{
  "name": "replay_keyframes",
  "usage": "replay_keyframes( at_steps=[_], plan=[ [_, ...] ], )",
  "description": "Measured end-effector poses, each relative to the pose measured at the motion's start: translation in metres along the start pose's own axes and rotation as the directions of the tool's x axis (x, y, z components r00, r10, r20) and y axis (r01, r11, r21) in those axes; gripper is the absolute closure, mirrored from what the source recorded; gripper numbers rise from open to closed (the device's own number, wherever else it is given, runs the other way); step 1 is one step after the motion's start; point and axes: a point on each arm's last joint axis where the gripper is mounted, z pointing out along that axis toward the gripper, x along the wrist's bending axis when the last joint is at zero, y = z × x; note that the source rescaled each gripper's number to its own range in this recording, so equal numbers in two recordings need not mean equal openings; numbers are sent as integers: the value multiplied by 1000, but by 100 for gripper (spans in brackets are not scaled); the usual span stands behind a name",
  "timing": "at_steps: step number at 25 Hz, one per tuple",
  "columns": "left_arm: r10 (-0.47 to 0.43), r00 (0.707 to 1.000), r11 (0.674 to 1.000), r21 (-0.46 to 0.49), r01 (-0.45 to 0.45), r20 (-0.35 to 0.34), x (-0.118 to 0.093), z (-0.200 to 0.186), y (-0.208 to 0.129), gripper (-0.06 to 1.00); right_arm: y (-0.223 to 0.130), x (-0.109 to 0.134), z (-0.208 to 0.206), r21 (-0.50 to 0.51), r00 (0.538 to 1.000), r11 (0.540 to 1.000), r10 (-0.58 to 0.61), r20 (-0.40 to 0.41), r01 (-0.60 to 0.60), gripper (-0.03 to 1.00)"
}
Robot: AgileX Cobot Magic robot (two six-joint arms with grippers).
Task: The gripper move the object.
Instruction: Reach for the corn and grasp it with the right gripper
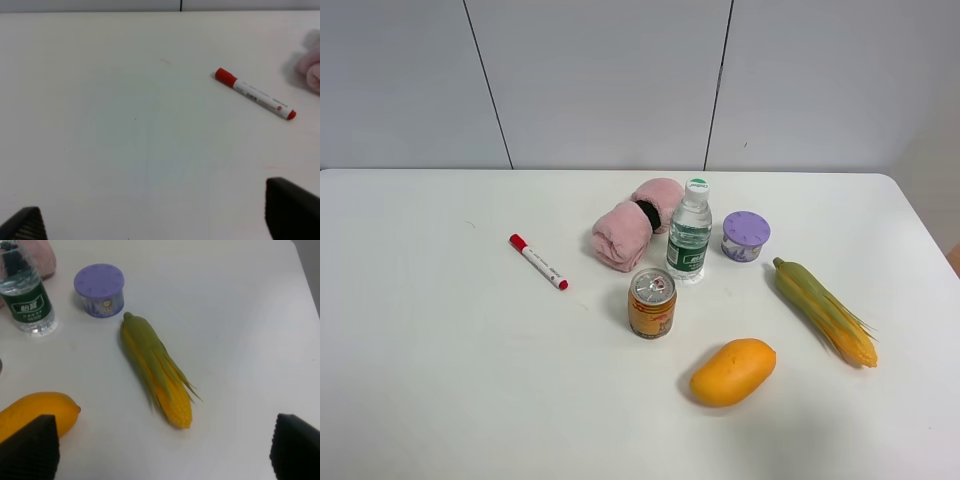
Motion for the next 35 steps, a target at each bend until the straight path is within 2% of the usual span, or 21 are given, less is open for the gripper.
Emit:
replay_keyframes(
  at_steps=[1,13,16,19,23,26,31,35],
  plan=[
    [0,1000,1000,0,0,0,0,0,0,-6,0,0,0,0,1000,1000,1,0,-1,24],
    [1,1000,1000,0,-1,0,0,0,0,-6,4,-1,-4,-17,1000,1000,27,16,-26,24],
    [0,1000,1000,0,0,0,0,0,0,-6,27,-1,-15,-39,999,999,38,14,-38,24],
    [0,1000,1000,0,0,0,0,0,0,-6,61,0,-15,-2,999,999,51,17,-51,24],
    [0,1000,1000,0,0,0,0,0,0,-6,106,1,17,145,999,988,46,29,-50,24],
    [0,1000,1000,0,0,0,0,0,0,-6,130,1,57,284,999,958,21,33,-30,24],
    [1,1000,1000,0,-1,0,0,0,0,-6,151,1,137,495,1000,869,-17,25,3,24],
    [1,1000,1000,0,-1,0,0,0,0,-6,143,-1,195,603,998,797,-55,20,32,24]
  ],
)
